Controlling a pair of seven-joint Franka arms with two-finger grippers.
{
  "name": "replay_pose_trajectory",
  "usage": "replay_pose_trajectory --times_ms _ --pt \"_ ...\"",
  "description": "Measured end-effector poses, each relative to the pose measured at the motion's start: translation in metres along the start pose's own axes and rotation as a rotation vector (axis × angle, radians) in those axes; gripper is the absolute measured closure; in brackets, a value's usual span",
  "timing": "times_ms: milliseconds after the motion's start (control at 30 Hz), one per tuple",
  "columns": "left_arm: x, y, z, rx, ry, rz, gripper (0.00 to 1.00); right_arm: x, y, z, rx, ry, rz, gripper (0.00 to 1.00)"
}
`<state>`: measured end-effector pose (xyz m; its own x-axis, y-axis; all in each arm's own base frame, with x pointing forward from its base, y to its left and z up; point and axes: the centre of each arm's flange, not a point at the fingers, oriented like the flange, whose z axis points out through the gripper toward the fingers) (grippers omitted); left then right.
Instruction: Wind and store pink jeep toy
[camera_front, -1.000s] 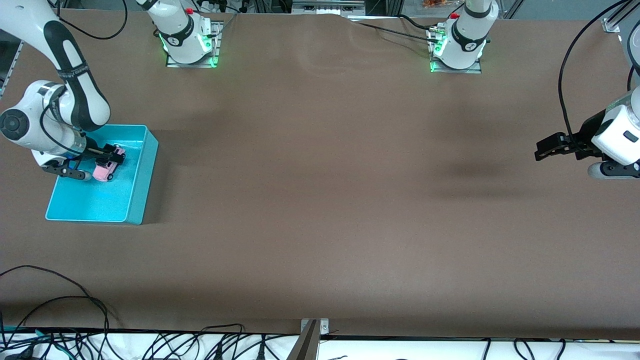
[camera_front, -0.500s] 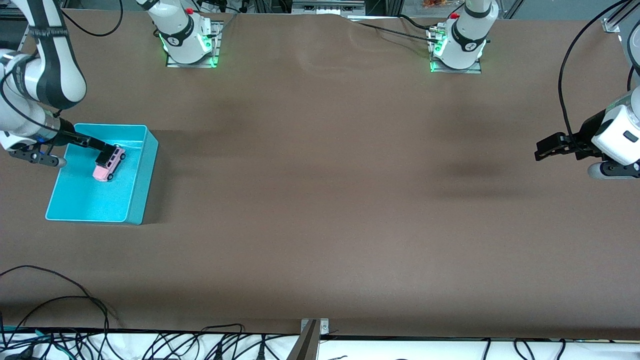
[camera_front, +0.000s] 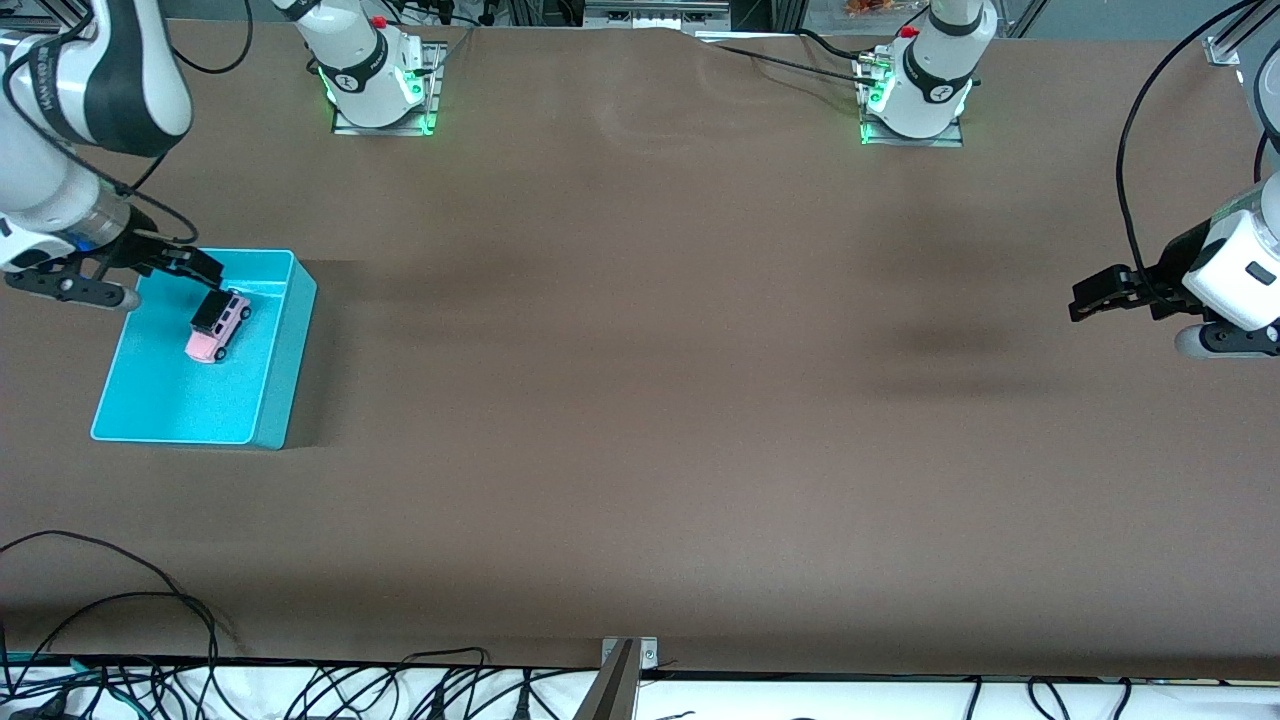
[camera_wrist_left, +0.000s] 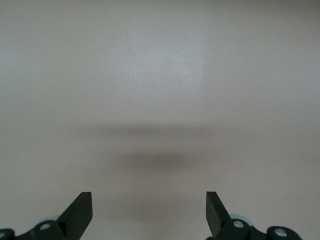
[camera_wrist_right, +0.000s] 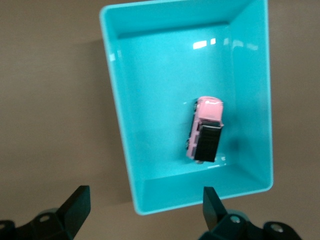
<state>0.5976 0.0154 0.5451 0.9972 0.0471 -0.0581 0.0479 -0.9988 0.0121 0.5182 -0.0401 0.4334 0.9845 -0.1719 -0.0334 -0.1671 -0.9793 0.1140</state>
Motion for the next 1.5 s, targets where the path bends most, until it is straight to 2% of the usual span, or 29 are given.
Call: replay_pose_trajectory --times_ms 267,500,767,1267,1500 --pt "0.0 0.0 0.0 0.0 0.0 0.0 0.0 0.006 -0.026 -0.079 0.093 -0.055 0.021 0.0" --pt "0.0 0.0 0.0 0.0 0.0 0.0 0.0 0.006 -0.039 -0.139 0.138 -0.048 -0.002 0.0" --pt "0.0 0.0 0.0 0.0 0.0 0.0 0.0 0.014 -0.061 -0.16 0.145 -0.062 -0.04 0.0" --pt "0.0 0.0 0.002 0.0 -0.005 0.0 0.0 0.015 -0.06 -0.184 0.148 -0.056 -0.043 0.0" --pt "0.0 0.0 0.003 0.0 -0.006 0.0 0.0 0.012 -0.061 -0.184 0.143 -0.079 -0.049 0.0"
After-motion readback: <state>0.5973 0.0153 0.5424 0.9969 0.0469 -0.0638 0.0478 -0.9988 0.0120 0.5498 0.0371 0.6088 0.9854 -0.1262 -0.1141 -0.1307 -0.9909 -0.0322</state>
